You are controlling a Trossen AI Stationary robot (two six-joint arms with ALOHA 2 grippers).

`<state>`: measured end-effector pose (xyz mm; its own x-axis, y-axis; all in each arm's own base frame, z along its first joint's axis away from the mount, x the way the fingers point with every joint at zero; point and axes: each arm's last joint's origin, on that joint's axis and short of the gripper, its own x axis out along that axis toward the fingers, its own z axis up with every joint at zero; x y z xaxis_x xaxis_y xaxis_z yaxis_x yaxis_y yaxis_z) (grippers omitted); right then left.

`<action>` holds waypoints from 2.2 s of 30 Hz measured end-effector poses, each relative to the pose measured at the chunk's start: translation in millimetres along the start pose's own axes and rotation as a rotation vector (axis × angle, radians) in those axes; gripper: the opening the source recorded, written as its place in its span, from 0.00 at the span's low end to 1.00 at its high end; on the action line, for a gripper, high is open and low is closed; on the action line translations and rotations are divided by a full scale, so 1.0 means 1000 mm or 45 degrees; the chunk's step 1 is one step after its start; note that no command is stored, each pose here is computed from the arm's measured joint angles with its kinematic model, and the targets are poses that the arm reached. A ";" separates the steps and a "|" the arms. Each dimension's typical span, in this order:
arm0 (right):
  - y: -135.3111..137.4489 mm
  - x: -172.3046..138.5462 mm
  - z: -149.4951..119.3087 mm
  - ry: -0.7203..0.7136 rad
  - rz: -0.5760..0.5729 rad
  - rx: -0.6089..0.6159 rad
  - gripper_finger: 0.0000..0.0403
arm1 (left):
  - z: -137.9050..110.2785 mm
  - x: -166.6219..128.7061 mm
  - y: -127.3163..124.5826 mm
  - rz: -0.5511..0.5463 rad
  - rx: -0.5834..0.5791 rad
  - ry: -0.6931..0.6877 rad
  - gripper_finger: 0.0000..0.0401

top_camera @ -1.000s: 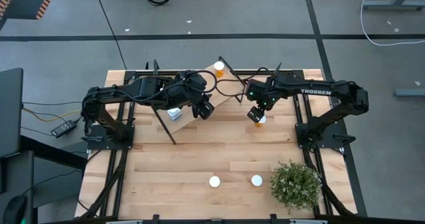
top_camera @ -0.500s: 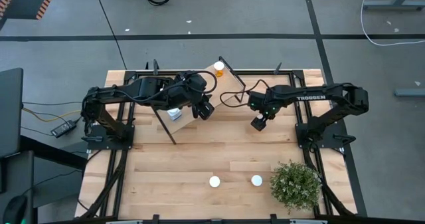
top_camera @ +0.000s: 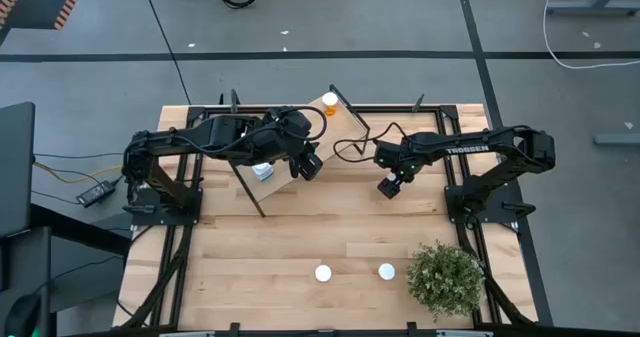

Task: Pick and place medicine bottles onto shelf by color
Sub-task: Put the orange pill bottle on the shelf aligned with the other orange pill bottle

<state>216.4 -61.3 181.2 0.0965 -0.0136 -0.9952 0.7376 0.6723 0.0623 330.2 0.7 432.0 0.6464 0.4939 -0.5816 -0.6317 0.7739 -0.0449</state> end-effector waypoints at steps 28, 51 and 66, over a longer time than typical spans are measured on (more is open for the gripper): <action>0.014 -0.012 0.007 -0.073 0.081 -0.056 0.59 | 0.000 0.000 0.000 0.000 -0.005 0.000 0.43; 0.046 -0.136 0.037 -0.192 0.227 -0.140 0.58 | -0.001 -0.008 0.006 -0.010 0.036 0.027 0.43; 0.085 -0.178 0.108 -0.357 0.142 -0.289 0.58 | 0.003 -0.039 0.025 -0.027 0.028 -0.010 0.43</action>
<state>334.4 -81.7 371.5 0.3700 -0.1122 -0.9222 0.5484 0.8277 0.1193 290.3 2.2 456.1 0.6629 0.4803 -0.5743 -0.6083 0.7927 -0.0392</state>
